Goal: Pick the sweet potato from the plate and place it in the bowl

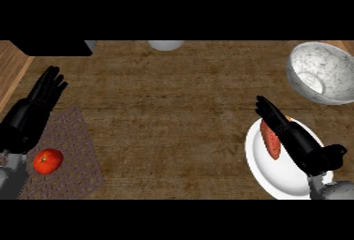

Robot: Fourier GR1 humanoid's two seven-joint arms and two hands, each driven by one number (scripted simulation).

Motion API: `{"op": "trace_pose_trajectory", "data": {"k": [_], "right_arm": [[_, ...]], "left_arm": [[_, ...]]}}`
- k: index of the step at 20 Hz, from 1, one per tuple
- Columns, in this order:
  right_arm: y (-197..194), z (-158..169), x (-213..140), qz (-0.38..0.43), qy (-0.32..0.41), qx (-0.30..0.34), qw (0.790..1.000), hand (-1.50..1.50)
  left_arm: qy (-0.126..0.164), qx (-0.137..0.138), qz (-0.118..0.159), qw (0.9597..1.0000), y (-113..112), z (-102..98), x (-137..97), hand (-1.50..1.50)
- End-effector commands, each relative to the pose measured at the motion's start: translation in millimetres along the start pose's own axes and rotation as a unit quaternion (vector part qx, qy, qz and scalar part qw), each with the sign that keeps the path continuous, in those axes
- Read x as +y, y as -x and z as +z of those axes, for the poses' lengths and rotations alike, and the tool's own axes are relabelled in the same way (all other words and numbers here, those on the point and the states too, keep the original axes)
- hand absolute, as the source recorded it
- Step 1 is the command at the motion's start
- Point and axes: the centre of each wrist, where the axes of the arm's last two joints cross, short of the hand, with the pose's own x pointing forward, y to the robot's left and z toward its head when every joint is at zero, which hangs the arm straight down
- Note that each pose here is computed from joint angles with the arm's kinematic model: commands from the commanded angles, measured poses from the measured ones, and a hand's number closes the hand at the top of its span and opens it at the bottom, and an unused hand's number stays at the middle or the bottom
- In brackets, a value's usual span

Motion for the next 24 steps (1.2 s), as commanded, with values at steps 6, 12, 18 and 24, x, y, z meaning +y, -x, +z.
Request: {"op": "trace_pose_trajectory", "data": {"k": [6,12,18,24], "right_arm": [[27.6,35.1,-65.4,-0.181,0.276,-0.122,0.936,1.5],[99.8,35.7,-60.9,-0.146,0.309,-0.066,0.938,-1.5],[80.6,32.2,-108.3,0.053,0.234,-0.016,0.971,-1.5],[31.9,29.7,-155.8,0.21,0.126,0.124,0.962,-1.5]], "left_arm": [[0.095,-0.017,0.006,0.9954,5.1,9.1,-56.9,0.0],[0.149,0.004,0.02,0.9886,13.0,18.2,-115.1,0.0],[0.154,0.005,0.029,0.9876,15.9,17.5,-120.9,0.0],[0.155,0.011,0.025,0.9875,21.5,11.0,-114.8,0.0]]}}
